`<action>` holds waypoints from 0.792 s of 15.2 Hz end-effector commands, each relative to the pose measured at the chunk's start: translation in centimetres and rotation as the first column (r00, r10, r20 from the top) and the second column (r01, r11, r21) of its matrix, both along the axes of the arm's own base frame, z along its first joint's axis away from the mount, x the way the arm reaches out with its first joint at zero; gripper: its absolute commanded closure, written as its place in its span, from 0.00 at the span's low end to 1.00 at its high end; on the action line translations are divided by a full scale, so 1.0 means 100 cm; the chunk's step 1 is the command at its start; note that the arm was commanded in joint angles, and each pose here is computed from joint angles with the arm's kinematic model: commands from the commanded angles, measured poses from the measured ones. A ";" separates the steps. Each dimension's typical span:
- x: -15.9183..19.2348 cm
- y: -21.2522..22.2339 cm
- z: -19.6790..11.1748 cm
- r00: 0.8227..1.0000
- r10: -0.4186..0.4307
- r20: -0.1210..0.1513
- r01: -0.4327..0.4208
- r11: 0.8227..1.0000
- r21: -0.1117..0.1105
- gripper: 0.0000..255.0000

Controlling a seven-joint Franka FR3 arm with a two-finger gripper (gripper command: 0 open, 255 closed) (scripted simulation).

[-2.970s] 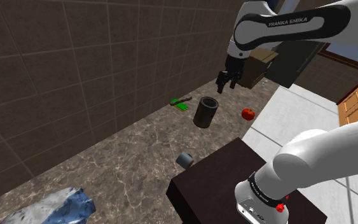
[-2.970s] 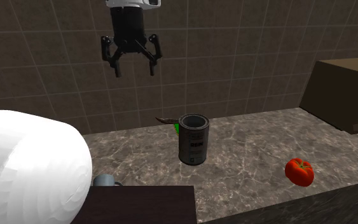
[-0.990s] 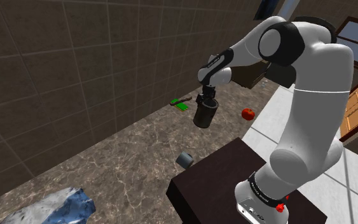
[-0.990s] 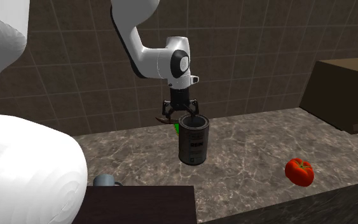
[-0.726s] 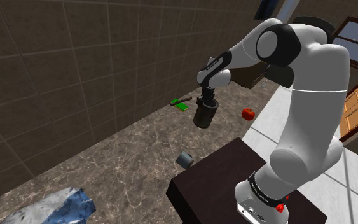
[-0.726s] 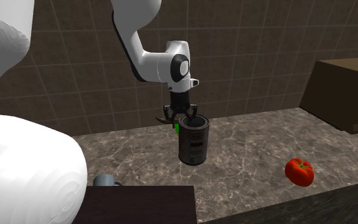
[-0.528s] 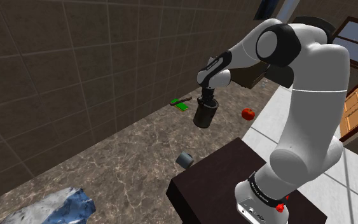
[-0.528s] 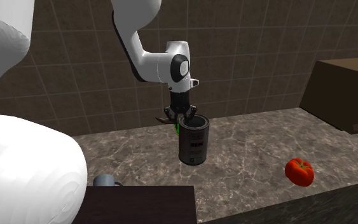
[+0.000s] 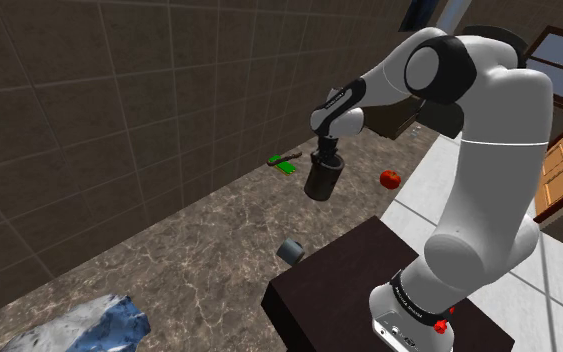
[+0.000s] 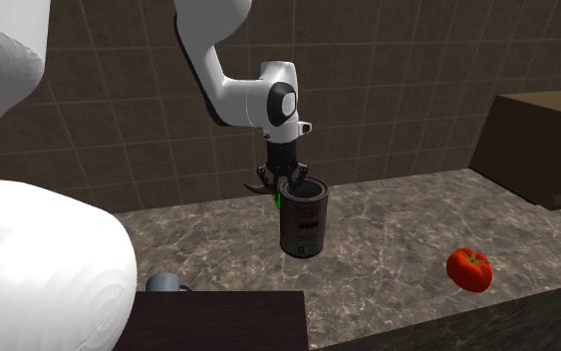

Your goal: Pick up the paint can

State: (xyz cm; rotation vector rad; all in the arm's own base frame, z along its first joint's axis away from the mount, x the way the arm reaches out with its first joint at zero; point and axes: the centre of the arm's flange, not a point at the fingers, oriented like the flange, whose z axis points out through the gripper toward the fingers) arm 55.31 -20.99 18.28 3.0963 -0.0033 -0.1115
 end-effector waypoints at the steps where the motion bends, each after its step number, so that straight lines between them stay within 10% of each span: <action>1: 0.001 0.000 0.010 1.000 0.000 0.002 0.000 1.000 -0.001 1.00; 12: 0.001 0.000 0.068 1.000 0.000 0.002 0.000 1.000 -0.001 1.00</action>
